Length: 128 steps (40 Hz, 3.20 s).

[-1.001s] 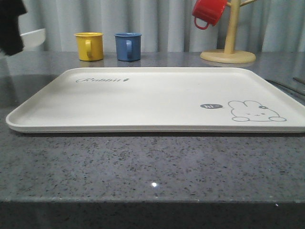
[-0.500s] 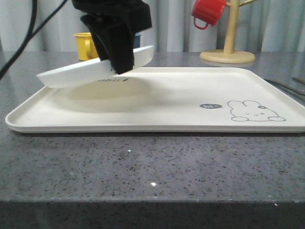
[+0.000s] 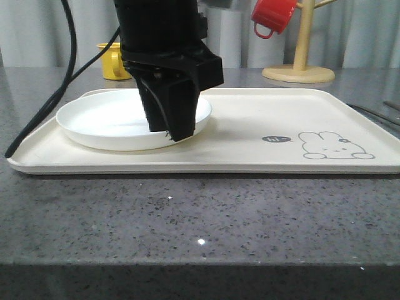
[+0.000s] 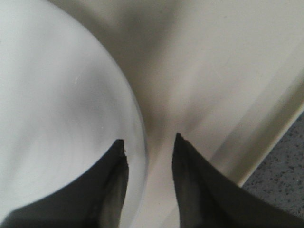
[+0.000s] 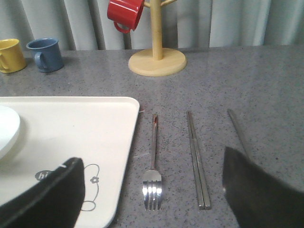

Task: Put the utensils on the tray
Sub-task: 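Lower the white plate onto the tray and open the left gripper, then withdraw the left gripper away from the tray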

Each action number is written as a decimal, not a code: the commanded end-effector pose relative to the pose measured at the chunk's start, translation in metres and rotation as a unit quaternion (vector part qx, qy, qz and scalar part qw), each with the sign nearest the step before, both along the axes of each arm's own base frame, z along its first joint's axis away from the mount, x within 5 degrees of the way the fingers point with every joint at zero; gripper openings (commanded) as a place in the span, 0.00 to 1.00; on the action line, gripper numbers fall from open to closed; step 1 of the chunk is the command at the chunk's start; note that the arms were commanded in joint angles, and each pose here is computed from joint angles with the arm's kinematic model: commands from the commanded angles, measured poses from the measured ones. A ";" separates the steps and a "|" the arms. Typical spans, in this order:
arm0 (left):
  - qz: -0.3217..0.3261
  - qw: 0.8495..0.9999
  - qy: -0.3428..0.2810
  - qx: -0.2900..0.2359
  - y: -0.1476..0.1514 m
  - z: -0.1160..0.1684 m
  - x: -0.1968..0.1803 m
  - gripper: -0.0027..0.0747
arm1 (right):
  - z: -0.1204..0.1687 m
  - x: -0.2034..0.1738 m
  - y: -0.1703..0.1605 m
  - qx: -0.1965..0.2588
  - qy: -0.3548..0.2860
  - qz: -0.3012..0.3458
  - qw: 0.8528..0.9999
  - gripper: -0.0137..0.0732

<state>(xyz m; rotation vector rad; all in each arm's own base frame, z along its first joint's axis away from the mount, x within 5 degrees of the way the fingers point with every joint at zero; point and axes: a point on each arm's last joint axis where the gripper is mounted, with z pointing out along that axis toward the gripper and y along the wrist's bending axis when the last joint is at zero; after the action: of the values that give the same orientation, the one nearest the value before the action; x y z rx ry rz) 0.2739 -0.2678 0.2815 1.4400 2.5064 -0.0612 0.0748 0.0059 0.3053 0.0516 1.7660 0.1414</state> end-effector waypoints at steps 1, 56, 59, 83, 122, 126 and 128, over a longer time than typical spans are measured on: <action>0.002 0.999 -0.023 -0.030 0.002 0.035 -0.006 0.42 | 0.018 0.001 -0.001 0.000 -0.050 -0.007 0.999 0.86; 0.300 0.825 -0.379 -0.293 0.239 0.044 -0.144 0.01 | 0.018 0.001 -0.001 0.000 -0.050 -0.007 0.999 0.86; 0.294 0.809 -0.404 -0.309 0.244 0.032 -0.168 0.01 | 0.018 0.001 -0.001 0.000 -0.050 -0.007 0.999 0.86; 0.257 0.712 -0.523 -0.392 0.257 0.020 -0.233 0.01 | 0.018 0.001 -0.001 0.000 -0.050 -0.007 0.999 0.86; 0.257 0.712 -0.523 -0.392 0.257 0.019 -0.233 0.01 | 0.019 0.002 -0.001 0.000 -0.054 -0.008 0.999 0.67; 0.257 0.712 -0.523 -0.392 0.257 0.019 -0.233 0.01 | 0.020 0.003 -0.001 -0.001 -0.054 -0.008 0.998 0.54; 0.257 0.712 -0.523 -0.392 0.257 0.019 -0.233 0.01 | 0.022 0.006 -0.002 -0.008 -0.047 -0.008 0.999 0.54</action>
<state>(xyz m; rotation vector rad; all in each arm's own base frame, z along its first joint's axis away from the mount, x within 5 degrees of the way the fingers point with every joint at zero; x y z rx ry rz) 0.0423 -0.0110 0.2847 0.2399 1.5585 -0.1174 0.0759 0.0060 0.3061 0.0526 1.7688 0.1430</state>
